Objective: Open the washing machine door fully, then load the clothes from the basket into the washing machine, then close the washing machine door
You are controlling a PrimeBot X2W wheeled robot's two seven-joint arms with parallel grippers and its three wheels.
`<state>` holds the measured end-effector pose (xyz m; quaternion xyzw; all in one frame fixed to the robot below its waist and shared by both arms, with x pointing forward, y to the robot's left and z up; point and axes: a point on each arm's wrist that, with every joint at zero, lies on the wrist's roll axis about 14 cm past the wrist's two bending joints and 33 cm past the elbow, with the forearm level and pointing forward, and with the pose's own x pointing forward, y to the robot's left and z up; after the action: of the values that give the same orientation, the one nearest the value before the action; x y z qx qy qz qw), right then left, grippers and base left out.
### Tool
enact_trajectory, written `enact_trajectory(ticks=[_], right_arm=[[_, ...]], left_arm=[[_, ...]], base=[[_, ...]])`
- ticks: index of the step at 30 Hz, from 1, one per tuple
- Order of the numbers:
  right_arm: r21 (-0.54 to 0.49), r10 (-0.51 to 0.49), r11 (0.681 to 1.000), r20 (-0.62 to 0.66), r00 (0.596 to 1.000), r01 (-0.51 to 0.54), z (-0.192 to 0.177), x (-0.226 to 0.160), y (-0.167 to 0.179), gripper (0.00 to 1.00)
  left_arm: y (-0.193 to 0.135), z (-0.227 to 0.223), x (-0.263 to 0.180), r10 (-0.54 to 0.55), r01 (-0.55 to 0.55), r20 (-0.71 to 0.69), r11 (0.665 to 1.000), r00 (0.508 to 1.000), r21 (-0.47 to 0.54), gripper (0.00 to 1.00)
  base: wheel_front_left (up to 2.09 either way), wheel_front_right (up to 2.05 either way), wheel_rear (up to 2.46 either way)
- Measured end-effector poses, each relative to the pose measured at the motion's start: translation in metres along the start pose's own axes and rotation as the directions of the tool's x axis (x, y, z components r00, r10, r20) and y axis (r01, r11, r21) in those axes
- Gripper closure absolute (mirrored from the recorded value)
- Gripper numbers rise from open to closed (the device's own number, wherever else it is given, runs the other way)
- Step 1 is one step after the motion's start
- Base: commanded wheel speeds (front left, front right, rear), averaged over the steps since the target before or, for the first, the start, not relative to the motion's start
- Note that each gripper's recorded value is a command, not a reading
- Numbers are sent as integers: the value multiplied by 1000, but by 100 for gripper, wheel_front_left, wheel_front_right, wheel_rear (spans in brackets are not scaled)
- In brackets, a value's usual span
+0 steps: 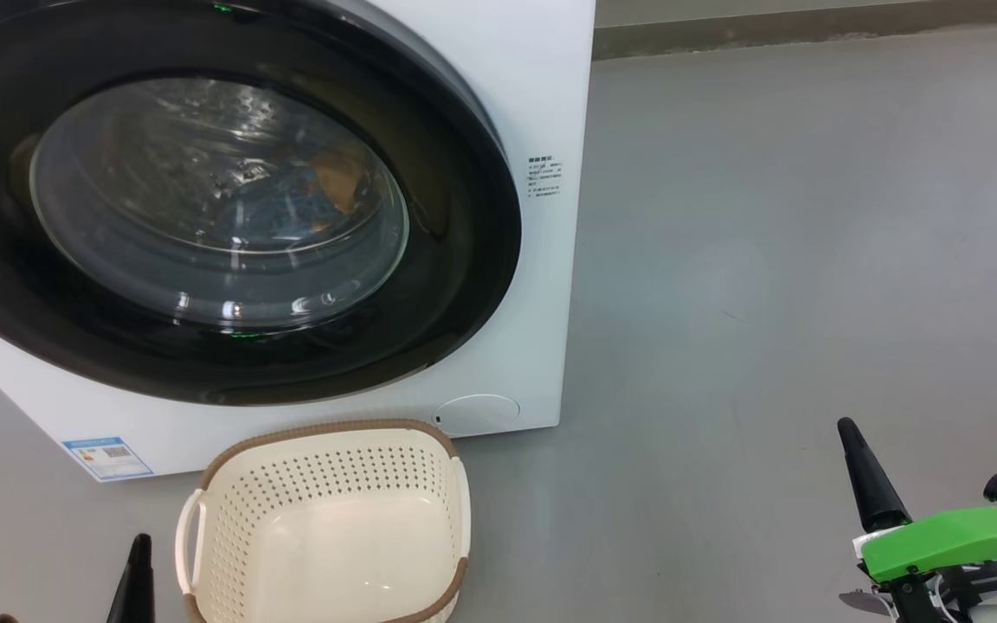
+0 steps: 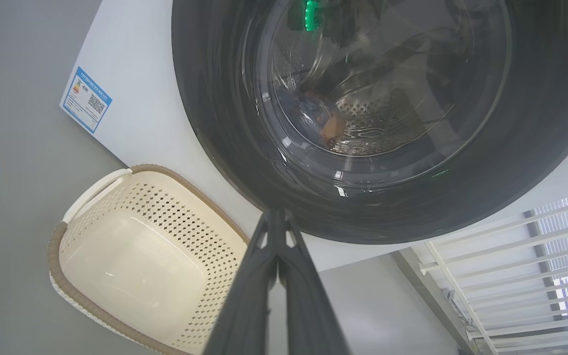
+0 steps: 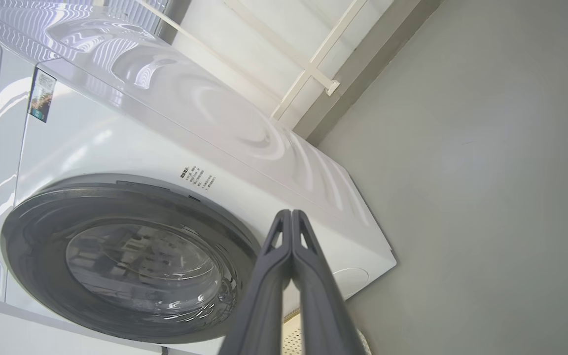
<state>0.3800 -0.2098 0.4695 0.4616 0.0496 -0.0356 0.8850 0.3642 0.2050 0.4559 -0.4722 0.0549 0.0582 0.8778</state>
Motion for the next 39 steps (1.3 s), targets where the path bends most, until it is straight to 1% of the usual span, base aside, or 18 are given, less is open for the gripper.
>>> enact_trajectory(ticks=[6, 13, 20, 27, 39], right_arm=[[69, 7, 998, -1, 1000, -7, -1, 1, 4, 100], [143, 8, 990, 11, 1000, -10, 3, 2, 6, 100], [219, 19, 976, 11, 1000, -21, 3, 3, 10, 100], [293, 28, 955, 18, 999, -32, 5, 4, 14, 100], [420, 47, 906, 34, 998, -57, 9, 5, 20, 100]], left_arm=[[-7, 2, 4, -16, 16, 3, 998, 1000, -67, 100], [-7, 1, 3, -17, 16, -5, 990, 1000, -138, 100], [-14, 1, 5, -32, 31, -4, 976, 999, -215, 100], [-16, 1, 5, -40, 35, -9, 957, 999, -289, 100], [-23, 2, 7, -67, 56, -12, 913, 998, -403, 100]], base=[[0, 0, 0], [0, 0, 0], [0, 0, 0], [0, 0, 0], [0, 0, 0]])
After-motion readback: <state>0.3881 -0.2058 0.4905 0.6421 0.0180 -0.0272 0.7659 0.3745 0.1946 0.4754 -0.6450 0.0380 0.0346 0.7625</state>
